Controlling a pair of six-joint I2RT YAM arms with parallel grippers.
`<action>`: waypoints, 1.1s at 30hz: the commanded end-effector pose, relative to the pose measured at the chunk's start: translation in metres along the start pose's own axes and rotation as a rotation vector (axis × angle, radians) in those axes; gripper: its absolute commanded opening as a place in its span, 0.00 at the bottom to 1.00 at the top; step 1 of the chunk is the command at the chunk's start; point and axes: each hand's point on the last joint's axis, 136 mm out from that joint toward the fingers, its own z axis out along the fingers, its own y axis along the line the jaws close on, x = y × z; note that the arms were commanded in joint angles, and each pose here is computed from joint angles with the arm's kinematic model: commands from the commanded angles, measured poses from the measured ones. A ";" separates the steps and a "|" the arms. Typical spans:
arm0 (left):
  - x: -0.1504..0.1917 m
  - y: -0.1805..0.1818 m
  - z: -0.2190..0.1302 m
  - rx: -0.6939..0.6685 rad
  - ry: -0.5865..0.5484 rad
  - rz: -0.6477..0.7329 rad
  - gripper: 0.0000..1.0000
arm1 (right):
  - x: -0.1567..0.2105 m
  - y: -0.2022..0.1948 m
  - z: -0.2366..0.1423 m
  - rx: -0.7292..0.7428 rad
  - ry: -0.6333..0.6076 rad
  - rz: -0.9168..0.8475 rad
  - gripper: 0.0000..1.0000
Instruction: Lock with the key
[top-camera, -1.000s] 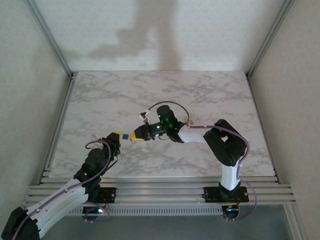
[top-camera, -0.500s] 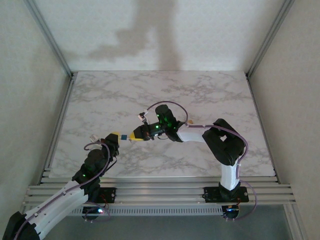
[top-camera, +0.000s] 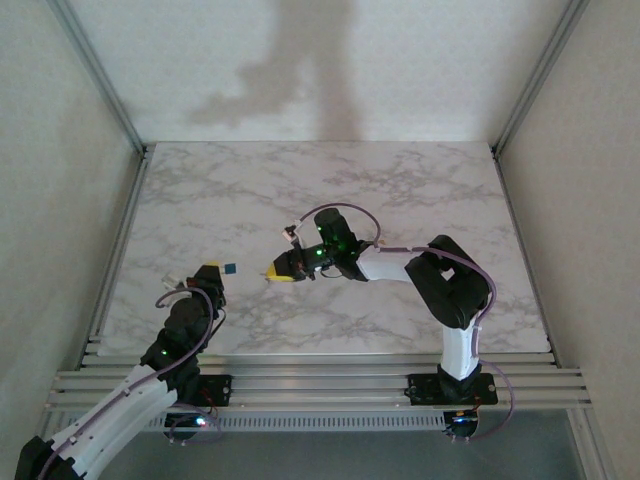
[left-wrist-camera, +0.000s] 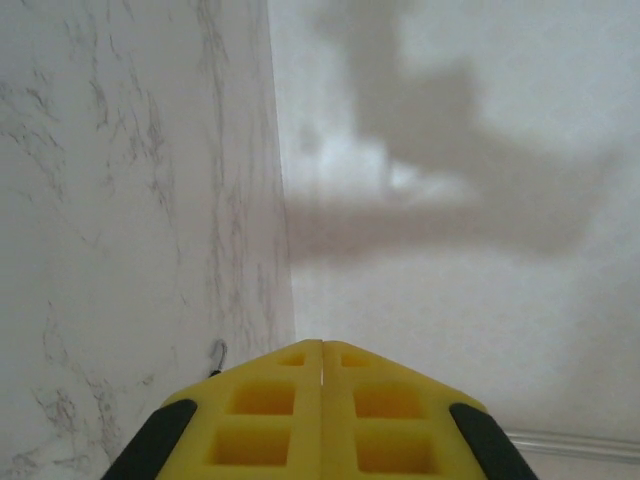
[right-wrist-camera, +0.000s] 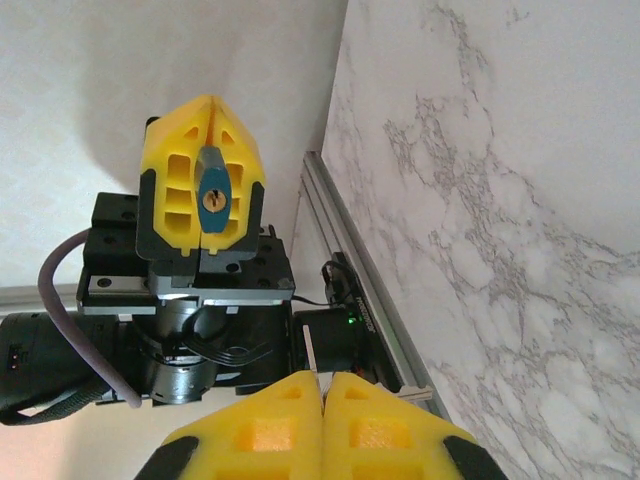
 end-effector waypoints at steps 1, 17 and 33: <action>-0.012 -0.010 -0.001 0.015 -0.062 0.009 0.00 | 0.005 -0.003 -0.002 0.000 0.023 -0.001 0.00; 0.042 0.006 0.021 -0.078 0.250 0.360 0.00 | -0.004 0.004 -0.047 0.231 -0.137 -0.205 0.00; 0.064 0.045 0.060 -0.300 0.522 0.717 0.00 | -0.004 0.024 -0.071 0.282 -0.231 -0.355 0.00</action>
